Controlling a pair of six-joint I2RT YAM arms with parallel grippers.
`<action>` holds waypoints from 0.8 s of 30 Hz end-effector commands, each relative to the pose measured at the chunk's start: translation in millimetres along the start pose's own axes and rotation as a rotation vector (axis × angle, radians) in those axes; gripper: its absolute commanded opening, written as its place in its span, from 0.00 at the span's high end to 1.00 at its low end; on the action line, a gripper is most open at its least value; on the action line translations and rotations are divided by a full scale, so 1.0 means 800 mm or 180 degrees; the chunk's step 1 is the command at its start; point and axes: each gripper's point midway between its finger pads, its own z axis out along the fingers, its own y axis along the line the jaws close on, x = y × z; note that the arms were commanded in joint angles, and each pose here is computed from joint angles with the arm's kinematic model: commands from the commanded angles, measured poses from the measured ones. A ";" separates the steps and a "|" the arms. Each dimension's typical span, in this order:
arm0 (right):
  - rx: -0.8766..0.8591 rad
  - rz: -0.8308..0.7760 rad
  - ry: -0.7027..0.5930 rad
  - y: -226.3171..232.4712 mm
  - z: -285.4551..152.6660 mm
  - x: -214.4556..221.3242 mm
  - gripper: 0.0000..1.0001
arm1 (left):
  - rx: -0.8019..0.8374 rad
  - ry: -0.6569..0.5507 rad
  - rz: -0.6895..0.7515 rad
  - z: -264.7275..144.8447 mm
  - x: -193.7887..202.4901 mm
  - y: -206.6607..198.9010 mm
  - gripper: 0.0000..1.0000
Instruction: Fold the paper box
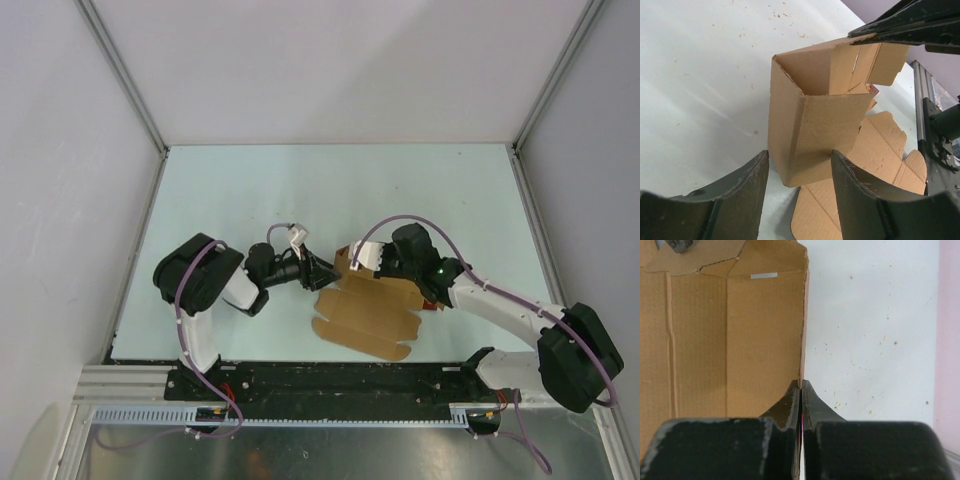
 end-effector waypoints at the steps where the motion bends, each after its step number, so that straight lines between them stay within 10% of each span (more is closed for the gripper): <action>1: 0.0223 -0.0094 -0.0152 -0.014 -0.013 -0.020 1.00 | 0.0149 -0.0506 0.0578 0.003 -0.049 -0.018 0.42; 24: 0.0597 -0.0406 -0.0038 0.010 -0.026 -0.027 1.00 | -0.0050 -0.0569 0.0755 0.003 -0.041 -0.029 0.43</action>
